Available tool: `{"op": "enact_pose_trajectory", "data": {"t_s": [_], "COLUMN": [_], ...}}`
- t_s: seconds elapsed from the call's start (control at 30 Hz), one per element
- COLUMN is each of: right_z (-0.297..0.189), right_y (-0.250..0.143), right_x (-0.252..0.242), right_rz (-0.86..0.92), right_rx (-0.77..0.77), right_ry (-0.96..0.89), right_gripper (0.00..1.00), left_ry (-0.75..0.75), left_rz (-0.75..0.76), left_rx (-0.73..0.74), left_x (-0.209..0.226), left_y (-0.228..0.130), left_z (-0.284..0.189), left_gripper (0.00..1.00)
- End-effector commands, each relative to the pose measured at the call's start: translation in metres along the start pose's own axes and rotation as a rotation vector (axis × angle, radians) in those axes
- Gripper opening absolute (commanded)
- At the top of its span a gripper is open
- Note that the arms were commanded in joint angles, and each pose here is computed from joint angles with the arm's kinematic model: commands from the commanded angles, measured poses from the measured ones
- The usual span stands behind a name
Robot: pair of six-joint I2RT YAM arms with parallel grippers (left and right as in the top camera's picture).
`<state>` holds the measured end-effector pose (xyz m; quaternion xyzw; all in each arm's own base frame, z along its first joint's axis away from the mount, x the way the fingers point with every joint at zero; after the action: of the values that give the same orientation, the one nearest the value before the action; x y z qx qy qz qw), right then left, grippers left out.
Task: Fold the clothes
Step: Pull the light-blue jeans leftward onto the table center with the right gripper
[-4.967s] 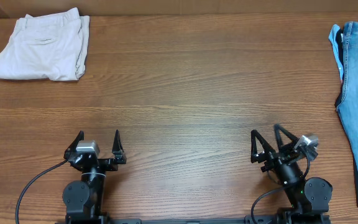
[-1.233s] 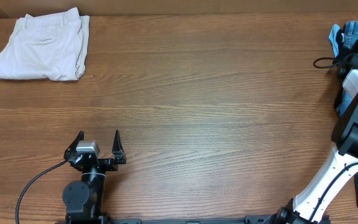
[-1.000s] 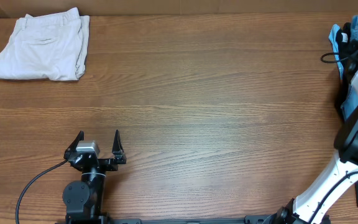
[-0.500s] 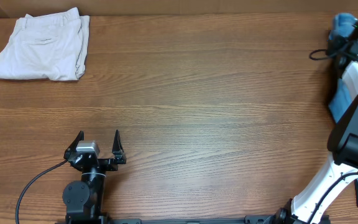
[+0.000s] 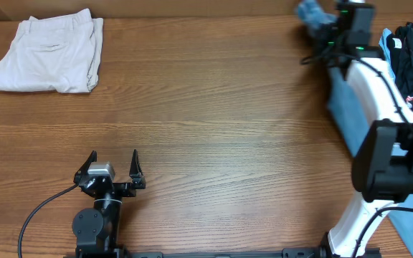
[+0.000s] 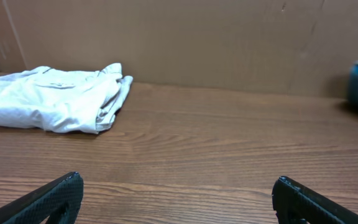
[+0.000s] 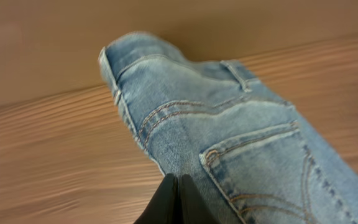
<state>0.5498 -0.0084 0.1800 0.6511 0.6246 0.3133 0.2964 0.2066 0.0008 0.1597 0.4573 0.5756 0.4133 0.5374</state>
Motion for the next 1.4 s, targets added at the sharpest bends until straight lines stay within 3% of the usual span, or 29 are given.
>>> {"op": "enact_pose_trajectory", "data": {"t_s": [0.0,0.43,0.63,0.73,0.8,0.97,1.07,1.17,1.3,1.37], "right_z": [-0.024,-0.082,-0.122,-0.141,-0.149,-0.152,-0.150,-0.155,-0.142,-0.125], "right_y": [0.021,-0.068,-0.118,-0.134,-0.139,-0.132,-0.101,-0.063,-0.045,-0.046], "right_x": [0.082,0.331,0.403,0.427,0.436,0.435,0.404,0.361,0.328,0.310], "right_rz": [-0.015,-0.103,-0.163,-0.203,-0.217,-0.223,-0.198,-0.159,-0.150,-0.165], "right_rx": [-0.060,0.090,0.152,0.155,0.143,0.104,0.047,0.015,0.070,0.114], "right_ry": [0.192,0.567,0.689,0.732,0.740,0.682,0.512,0.380,0.445,0.447], "right_gripper": [0.04,0.04,0.04,0.10,0.20,0.22,0.45,0.56,0.57,0.49], "left_ry": [0.005,0.005,0.005,0.005,0.005,0.005,0.005,0.005,0.005,0.005], "left_rz": [0.019,0.019,0.019,0.019,0.019,0.019,0.019,0.019,0.019,0.019], "left_rx": [-0.005,-0.005,-0.004,-0.005,-0.005,-0.005,-0.005,-0.005,-0.004,-0.005], "left_x": [0.000,0.000,0.000,0.000,0.000,0.000,0.000,0.000,0.000,0.000], "left_y": [-0.001,-0.001,-0.001,-0.001,-0.001,-0.001,-0.001,-0.001,-0.001,-0.001], "left_z": [0.000,0.000,0.000,0.000,0.000,0.000,0.000,0.000,0.000,0.000], "left_gripper": [1.00,1.00,1.00,1.00,1.00,1.00,1.00,1.00,1.00,1.00]}}
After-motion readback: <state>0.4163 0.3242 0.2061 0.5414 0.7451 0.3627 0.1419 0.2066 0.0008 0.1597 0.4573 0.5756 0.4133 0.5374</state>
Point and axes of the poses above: each gripper's point midway between its finger pads, its own z axis out along the fingers, its own x axis along the line the jaws close on, y = z × x, the point moved 4 cm from there along -z, back along the fingers, and after that the axes turned 8 degrees about -z, right-handed, at the moved point
